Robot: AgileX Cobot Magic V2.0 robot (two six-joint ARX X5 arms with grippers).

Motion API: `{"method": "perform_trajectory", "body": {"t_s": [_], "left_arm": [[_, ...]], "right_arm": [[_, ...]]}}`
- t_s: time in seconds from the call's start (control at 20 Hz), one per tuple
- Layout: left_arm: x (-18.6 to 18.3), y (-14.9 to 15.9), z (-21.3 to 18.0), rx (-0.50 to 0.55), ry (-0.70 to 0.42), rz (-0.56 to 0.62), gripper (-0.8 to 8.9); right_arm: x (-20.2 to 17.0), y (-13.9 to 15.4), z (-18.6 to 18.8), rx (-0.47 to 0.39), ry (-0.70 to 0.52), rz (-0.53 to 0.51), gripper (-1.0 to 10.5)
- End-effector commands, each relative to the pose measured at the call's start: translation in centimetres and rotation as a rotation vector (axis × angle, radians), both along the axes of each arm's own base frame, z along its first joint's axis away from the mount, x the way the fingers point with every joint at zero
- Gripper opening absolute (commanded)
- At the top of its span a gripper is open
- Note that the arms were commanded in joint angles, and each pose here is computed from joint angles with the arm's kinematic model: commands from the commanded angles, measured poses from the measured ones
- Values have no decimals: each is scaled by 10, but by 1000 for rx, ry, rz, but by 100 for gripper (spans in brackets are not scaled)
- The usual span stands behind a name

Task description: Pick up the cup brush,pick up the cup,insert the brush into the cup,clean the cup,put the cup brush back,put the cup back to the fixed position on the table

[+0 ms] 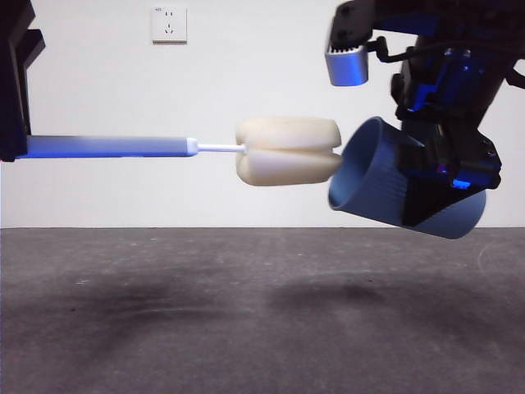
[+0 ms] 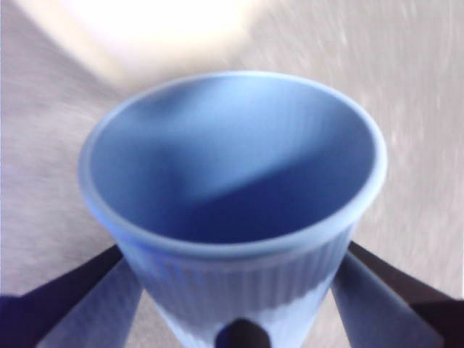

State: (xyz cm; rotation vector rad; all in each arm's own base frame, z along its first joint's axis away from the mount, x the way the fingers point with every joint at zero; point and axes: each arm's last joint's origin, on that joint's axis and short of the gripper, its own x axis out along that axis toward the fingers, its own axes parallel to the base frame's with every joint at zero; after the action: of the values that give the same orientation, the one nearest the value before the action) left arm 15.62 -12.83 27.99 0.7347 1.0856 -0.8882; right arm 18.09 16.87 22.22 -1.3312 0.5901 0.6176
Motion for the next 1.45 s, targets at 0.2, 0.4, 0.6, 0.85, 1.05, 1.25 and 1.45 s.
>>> {"method": "perform_trajectory", "body": {"t_s": [0.2,0.4,0.6,0.85,1.05,1.25,1.45], "left_arm": [[6,-19,-16,34,58,-30,-9],[11,-40,-26,-37,74,-42,-9],[11,-55,-31,-66,63,-47,-9],[11,-53,-31,-25,47,1,-9],[11,-41,-29,26,51,46,-9],[10,-31,-26,56,70,70,-9],[11,-29,-25,69,55,54,-9]], "right_arm": [[-12,16,-3,-52,-13,90,-17],[-27,31,-14,-113,26,184,-17],[-41,47,-23,-145,40,274,-17],[-42,49,-27,-181,30,260,-17],[-29,37,-28,-228,20,167,-17],[-14,25,-27,-229,17,73,-17],[-10,23,-27,-215,13,60,-17]]}}
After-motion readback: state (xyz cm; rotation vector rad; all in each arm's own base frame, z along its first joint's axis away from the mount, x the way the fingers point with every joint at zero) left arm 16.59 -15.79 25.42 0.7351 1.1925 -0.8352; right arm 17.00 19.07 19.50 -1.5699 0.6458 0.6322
